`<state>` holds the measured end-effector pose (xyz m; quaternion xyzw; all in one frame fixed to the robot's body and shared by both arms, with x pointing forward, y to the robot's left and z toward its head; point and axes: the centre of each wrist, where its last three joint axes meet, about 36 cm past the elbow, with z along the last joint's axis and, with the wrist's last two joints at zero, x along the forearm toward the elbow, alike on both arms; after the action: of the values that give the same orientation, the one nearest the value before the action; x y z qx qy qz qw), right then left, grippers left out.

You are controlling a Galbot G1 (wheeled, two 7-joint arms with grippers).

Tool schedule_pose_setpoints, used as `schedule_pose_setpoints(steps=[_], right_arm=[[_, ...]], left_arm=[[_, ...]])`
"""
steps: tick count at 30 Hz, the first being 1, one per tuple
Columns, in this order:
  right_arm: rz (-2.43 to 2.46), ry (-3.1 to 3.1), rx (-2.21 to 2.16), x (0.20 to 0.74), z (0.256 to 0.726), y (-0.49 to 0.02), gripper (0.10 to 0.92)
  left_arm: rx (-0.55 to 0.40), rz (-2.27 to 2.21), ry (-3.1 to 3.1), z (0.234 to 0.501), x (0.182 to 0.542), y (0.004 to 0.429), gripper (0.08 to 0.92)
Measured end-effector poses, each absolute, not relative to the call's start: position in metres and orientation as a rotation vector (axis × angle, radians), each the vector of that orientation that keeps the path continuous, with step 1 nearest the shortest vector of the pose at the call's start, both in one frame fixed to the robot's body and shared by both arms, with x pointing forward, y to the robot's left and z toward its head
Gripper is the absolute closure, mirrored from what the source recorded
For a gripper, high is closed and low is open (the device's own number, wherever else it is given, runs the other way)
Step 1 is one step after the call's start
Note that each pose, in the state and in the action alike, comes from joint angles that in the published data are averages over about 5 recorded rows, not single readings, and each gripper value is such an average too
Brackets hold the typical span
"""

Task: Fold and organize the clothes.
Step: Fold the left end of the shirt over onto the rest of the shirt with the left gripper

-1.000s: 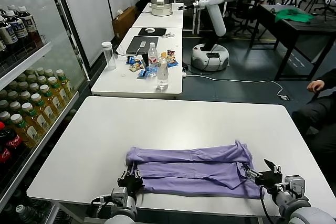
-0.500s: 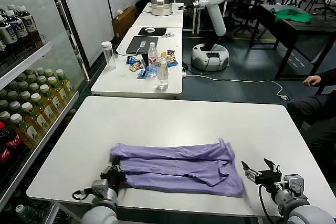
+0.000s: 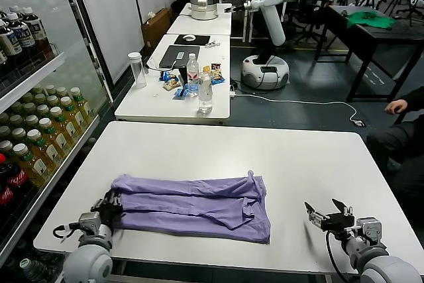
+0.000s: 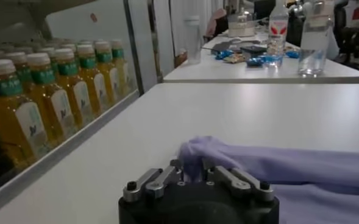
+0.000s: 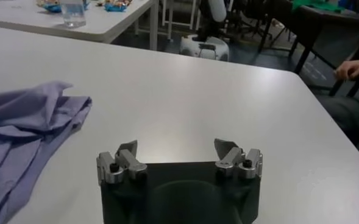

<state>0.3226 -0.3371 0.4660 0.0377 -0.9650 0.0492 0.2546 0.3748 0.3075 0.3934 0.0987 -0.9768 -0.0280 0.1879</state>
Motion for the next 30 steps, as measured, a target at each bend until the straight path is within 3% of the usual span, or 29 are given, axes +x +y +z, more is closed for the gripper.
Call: schedule_pose_setpoints(steps=[13, 16, 23, 30], right_arm=[[0.125, -2.618, 0.101, 0.324, 0.463, -0.337, 0.2], [0.126, -2.617, 0.1, 0.324, 0.463, -0.337, 0.2], [0.127, -2.616, 0.1, 0.324, 0.463, -0.337, 0.2], [0.13, -2.62, 0.105, 0.323, 0.464, -0.336, 0.2]], left_arm=[[0.26, 0.101, -2.752, 0.401, 0.385, 0.301, 0.242], [0.256, 0.117, -2.737, 0.397, 0.388, 0.296, 0.19], [0.273, 0.087, -2.699, 0.385, 0.391, 0.289, 0.189], [0.293, 0.052, -2.68, 0.378, 0.39, 0.288, 0.363]])
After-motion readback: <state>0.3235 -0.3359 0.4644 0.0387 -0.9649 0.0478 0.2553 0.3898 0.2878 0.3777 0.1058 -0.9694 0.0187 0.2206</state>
